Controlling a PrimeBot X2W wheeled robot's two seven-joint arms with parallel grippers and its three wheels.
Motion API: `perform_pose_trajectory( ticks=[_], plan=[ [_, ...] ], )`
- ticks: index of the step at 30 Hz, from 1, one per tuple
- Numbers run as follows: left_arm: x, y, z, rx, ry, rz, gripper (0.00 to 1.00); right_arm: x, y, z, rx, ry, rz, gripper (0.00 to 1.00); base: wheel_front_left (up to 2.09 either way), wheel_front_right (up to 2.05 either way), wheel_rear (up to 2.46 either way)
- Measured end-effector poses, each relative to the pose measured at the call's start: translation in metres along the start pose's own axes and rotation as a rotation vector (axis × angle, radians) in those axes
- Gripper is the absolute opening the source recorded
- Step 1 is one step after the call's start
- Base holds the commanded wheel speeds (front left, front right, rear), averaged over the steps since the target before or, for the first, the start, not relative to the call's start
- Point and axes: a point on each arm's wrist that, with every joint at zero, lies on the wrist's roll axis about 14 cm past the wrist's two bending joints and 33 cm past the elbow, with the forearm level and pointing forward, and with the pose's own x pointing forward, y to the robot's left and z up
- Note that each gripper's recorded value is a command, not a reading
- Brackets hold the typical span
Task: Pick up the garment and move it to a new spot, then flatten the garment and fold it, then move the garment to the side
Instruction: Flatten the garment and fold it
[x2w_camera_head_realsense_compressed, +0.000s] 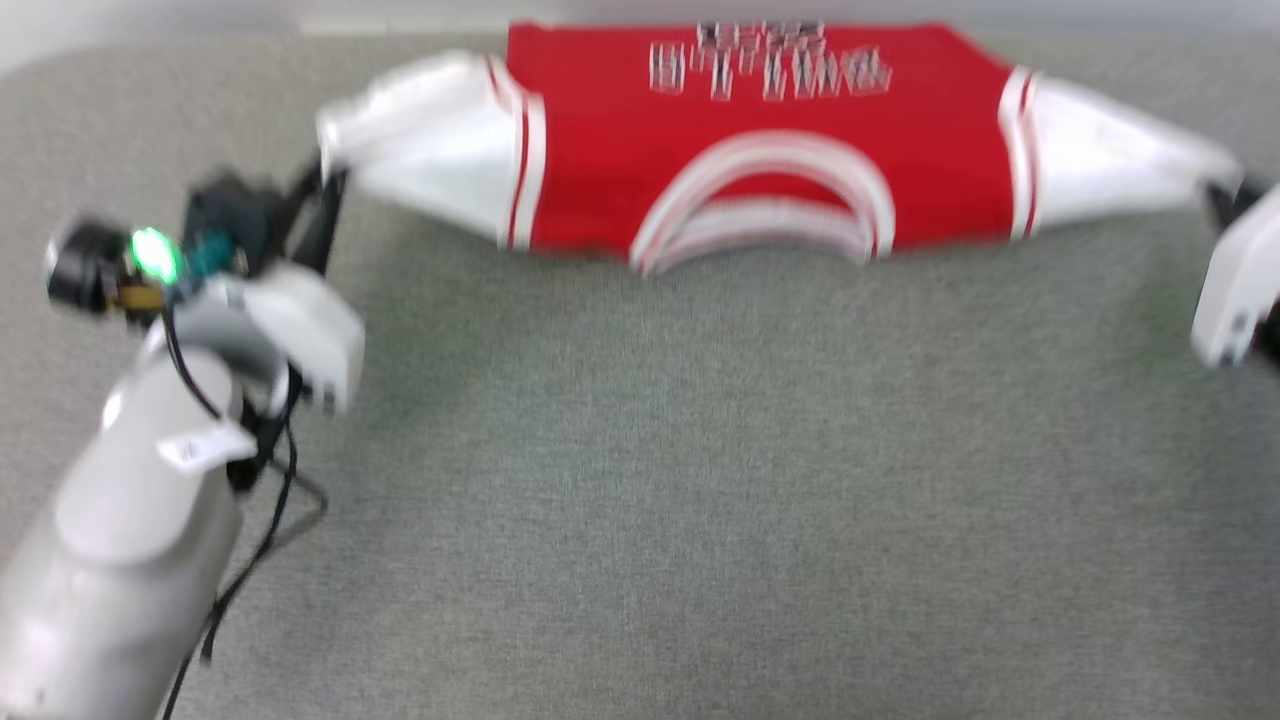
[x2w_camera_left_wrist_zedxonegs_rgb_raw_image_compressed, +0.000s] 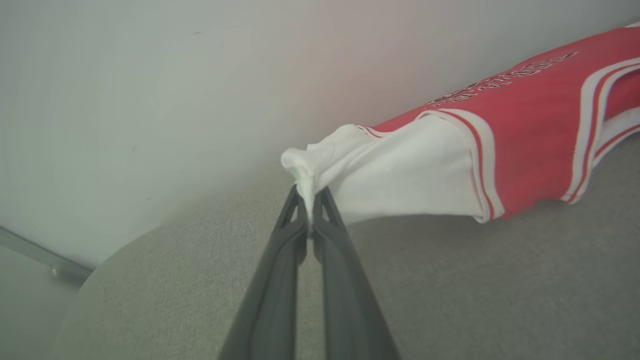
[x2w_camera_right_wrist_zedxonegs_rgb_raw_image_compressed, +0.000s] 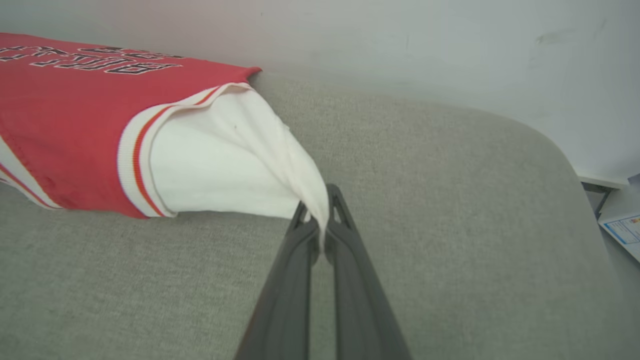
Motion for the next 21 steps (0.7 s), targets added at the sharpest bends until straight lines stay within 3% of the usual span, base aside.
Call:
perform_pose_trajectory(
  ticks=[5, 21],
  plan=[
    [-0.045, -0.007, -0.018, 0.003, 0.088, -0.02, 0.0, -0.042, -0.003, -0.037, 0.053, 0.114, 0.013, 0.0, 0.0, 0.0, 0.0],
    [-0.159, -0.043, -0.048, 0.042, 0.296, -0.147, 0.0, -0.153, -0.016, -0.091, 0.165, 0.285, 0.011, 0.0, 0.0, 0.0, 0.0]
  ],
)
